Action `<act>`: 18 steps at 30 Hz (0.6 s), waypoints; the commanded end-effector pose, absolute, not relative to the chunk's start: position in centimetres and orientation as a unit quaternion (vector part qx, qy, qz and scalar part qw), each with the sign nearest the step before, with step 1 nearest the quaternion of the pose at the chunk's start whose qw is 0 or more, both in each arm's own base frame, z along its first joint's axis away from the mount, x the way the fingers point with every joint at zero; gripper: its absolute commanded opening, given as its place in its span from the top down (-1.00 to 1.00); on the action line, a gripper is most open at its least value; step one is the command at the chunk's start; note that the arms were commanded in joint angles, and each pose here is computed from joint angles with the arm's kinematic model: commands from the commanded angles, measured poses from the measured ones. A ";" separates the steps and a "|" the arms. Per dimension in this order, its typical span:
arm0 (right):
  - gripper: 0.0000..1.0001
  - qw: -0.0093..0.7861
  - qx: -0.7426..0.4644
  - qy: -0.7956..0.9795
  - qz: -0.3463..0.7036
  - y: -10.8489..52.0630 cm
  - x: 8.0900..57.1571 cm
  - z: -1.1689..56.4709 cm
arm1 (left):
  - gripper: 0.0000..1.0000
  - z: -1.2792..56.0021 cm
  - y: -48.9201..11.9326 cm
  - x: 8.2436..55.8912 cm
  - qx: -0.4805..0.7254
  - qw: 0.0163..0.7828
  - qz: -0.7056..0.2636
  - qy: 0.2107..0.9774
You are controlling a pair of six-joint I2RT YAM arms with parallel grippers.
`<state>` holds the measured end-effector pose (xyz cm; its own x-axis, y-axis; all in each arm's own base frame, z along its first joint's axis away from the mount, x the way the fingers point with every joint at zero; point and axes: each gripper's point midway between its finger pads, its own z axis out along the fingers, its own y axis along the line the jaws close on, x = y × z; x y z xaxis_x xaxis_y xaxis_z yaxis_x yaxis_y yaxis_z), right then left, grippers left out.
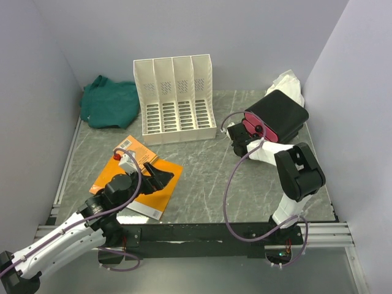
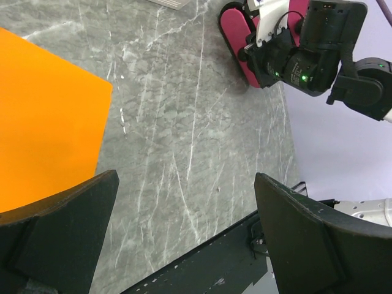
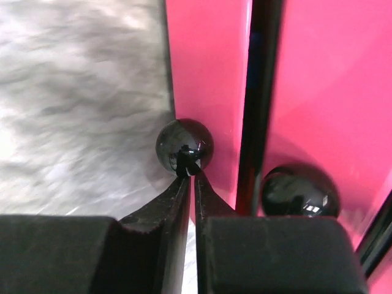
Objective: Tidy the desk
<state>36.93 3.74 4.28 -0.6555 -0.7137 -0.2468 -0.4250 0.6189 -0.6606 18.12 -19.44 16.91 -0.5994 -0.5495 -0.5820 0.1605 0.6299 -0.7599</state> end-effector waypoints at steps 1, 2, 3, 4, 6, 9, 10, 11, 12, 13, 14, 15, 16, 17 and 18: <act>0.65 0.284 -0.290 0.848 -0.340 1.7 38.8 5.7 | -0.99 19.5 -18.9 18.5 -0.123 0.458 -0.417 0.776; 0.63 0.290 -0.289 0.847 -0.339 1.7 38.9 6.0 | -0.99 19.7 -18.8 18.5 -0.121 0.460 -0.415 0.775; 0.61 0.291 -0.289 0.846 -0.341 1.6 38.8 6.1 | -0.99 20.0 -18.7 18.5 -0.121 0.462 -0.416 0.774; 0.57 0.295 -0.289 0.846 -0.338 1.6 38.7 6.5 | -0.99 20.1 -18.6 18.5 -0.118 0.466 -0.413 0.773; 0.55 0.290 -0.300 0.850 -0.320 1.9 38.3 6.6 | -0.99 20.7 -18.5 18.5 -0.115 0.470 -0.411 0.772; 0.52 0.288 -0.333 0.864 -0.242 3.9 36.8 7.8 | -0.99 22.0 -18.2 18.6 -0.105 0.483 -0.404 0.770; 0.47 0.313 -0.343 0.861 -0.207 5.2 36.7 10.0 | -0.99 22.3 -18.1 18.7 -0.096 0.489 -0.396 0.771; 0.44 0.290 -0.365 0.867 -0.175 5.5 34.9 10.1 | -0.99 23.5 -17.7 18.8 -0.097 0.500 -0.393 0.766; 0.41 0.302 -0.375 0.864 -0.147 6.3 34.4 11.1 | -0.99 23.8 -17.6 19.0 -0.093 0.504 -0.383 0.769; 0.36 0.343 -0.391 0.849 -0.091 8.2 33.6 13.7 | -0.99 23.6 -17.1 19.1 -0.084 0.508 -0.361 0.777; 0.32 0.344 -0.400 0.847 -0.069 8.6 32.4 14.6 | -0.99 25.1 -16.8 19.2 -0.083 0.518 -0.358 0.772; 0.25 0.376 -0.400 0.835 -0.049 8.9 31.5 17.0 | -0.99 25.3 -16.4 19.6 -0.084 0.525 -0.339 0.776; 0.16 0.398 -0.417 0.817 -0.001 10.5 30.6 18.7 | -0.99 25.2 -15.8 19.6 -0.074 0.528 -0.314 0.786; 0.13 0.414 -0.413 0.811 0.011 10.6 30.1 19.8 | -0.99 27.0 -15.4 19.8 -0.075 0.541 -0.312 0.778; 0.10 0.454 -0.395 0.799 0.015 10.1 29.7 22.6 | -0.99 27.3 -15.0 20.2 -0.077 0.546 -0.291 0.782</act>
